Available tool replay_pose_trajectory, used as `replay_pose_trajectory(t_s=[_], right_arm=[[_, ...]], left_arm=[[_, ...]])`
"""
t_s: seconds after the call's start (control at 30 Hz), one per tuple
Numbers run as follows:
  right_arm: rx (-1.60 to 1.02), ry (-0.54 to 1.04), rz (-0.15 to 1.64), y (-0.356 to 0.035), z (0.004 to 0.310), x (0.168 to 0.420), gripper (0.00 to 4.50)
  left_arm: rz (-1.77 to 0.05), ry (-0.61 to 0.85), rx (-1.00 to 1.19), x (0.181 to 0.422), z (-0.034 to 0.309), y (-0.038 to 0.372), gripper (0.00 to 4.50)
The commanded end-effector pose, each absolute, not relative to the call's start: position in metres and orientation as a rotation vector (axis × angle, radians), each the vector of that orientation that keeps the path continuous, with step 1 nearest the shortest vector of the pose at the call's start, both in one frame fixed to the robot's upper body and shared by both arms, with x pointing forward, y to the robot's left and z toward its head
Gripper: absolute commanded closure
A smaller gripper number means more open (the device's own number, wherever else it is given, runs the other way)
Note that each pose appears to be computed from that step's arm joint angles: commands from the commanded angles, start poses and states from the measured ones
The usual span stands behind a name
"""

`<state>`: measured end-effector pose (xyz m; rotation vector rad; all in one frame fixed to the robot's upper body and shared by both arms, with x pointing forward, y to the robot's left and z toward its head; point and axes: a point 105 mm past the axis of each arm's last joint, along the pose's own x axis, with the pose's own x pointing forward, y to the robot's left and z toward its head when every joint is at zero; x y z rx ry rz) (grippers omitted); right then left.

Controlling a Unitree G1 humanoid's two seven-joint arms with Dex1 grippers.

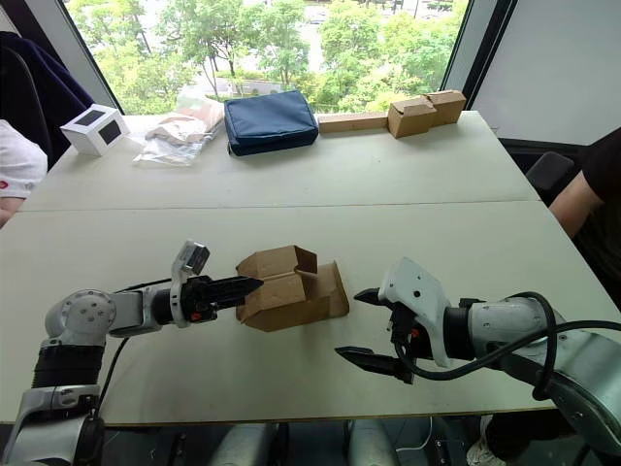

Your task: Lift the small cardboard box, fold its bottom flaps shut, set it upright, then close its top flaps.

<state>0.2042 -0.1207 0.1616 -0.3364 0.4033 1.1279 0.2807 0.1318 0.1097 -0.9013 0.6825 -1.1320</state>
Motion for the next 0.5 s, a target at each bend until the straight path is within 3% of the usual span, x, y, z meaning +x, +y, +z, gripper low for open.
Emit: replay_pose_trajectory(t_s=[0.03, 0.5], right_arm=[[-0.368, 0.360, 1.137, -0.117, 0.167, 0.202, 0.00], [-0.366, 0.371, 1.138, -0.117, 0.160, 0.202, 0.00]], left_arm=[[-1.147, 0.657, -0.898, 0.284, 0.111, 0.133, 1.84], [-1.179, 0.629, -0.930, 0.295, 0.109, 0.116, 1.84]])
